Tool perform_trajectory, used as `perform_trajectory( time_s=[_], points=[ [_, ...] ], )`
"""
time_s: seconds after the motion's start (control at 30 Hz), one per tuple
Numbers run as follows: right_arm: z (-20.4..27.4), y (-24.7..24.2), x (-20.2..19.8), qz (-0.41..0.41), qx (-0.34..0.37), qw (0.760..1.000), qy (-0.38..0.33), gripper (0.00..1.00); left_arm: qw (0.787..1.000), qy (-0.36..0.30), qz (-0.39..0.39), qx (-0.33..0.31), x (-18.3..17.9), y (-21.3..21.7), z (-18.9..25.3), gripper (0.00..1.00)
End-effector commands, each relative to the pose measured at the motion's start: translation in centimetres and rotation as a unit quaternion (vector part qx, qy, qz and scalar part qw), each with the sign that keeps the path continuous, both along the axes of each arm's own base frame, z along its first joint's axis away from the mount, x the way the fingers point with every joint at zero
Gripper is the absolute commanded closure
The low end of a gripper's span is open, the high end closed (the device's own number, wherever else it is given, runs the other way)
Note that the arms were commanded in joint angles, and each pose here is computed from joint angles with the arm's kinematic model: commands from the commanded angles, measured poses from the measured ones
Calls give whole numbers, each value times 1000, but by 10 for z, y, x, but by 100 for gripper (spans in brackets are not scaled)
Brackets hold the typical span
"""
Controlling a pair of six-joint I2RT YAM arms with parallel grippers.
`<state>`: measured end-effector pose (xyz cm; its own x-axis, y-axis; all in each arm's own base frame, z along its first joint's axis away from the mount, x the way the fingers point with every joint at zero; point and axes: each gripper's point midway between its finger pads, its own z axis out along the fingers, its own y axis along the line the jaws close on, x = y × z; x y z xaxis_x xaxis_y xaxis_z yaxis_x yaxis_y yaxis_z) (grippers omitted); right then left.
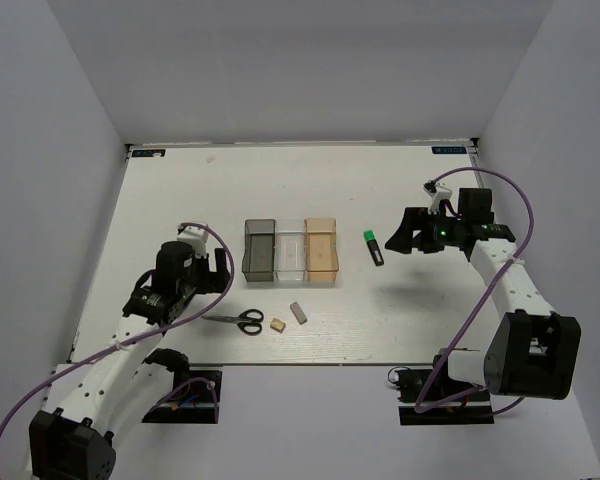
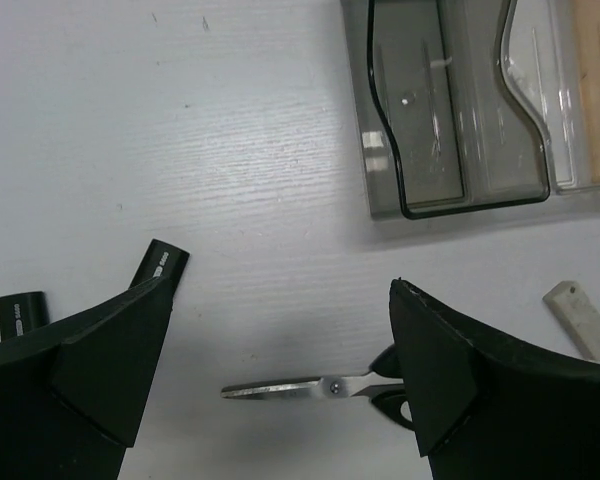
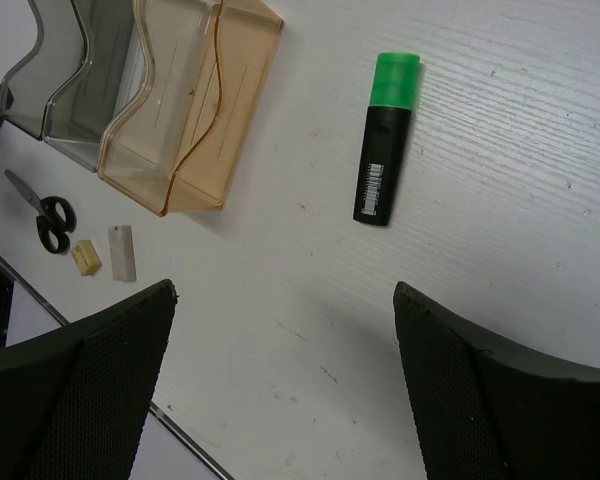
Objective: Sort the stationery into containers
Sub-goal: Pick up the stationery from the center of the board.
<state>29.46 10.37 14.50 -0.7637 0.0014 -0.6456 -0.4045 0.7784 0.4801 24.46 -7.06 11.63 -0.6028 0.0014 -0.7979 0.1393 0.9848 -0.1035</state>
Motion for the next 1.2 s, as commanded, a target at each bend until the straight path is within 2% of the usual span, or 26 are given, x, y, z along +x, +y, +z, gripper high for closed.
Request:
perform_trajectory(
  time_s=[0.0, 0.13, 0.23, 0.27, 0.33, 0.37, 0.4, 0.43, 0.47, 0.5, 0.53, 0.57, 0.6, 0.67, 0.77, 0.9, 1.17],
  points=[
    [-2, -3, -1, 1, -5, 1000, 3, 10, 1000, 3, -19, -4, 0, -6, 9, 0],
    [3, 6, -11, 44, 12, 999, -14, 10, 999, 28, -29, 3, -2, -8, 2, 0],
    [8, 12, -23, 95, 12, 994, -60, 10, 999, 41, -28, 10, -2, -7, -4, 0],
    [7, 12, -29, 109, 3, 991, -79, 32, 998, 47, -30, 13, -2, -7, -8, 9],
    [7, 12, -30, 112, -3, 990, -81, 100, 998, 54, -34, 20, 0, -7, -13, 30],
    [14, 8, -25, 104, -15, 991, -88, 100, 996, 72, -35, 28, 0, -7, -22, 45],
    [17, 7, -23, 104, -24, 990, -91, 100, 996, 73, -37, 35, 3, -7, -22, 72],
    [19, 6, -25, 103, -26, 990, -88, 100, 996, 77, -36, 40, 7, -6, -20, 82],
    [28, 5, -19, 101, -31, 989, -102, 98, 991, 112, -40, 58, 5, -5, -35, 87],
    [31, 6, -20, 100, -30, 989, -104, 41, 991, 109, -43, 65, 12, -6, -29, 85],
    [36, 7, -18, 97, -27, 989, -109, 19, 989, 118, -48, 72, 12, -7, -32, 77],
    [37, 9, -19, 99, -22, 989, -110, 10, 983, 143, -55, 104, 12, -2, -46, 61],
    [37, 9, -19, 96, -23, 989, -111, 10, 983, 136, -54, 112, 19, -2, -40, 46],
    [39, 10, -19, 96, -22, 988, -120, 10, 977, 149, -48, 144, 24, 6, -47, 38],
    [32, 12, -24, 101, -17, 988, -117, 11, 973, 154, -18, 169, 33, 20, -54, 36],
    [28, 12, -31, 109, -18, 987, -116, 12, 973, 168, 11, 160, 29, 39, -61, 34],
    [38, 18, -39, 126, 1, 983, -134, 11, 960, 206, 4, 189, 16, 60, -83, 33]
  ],
)
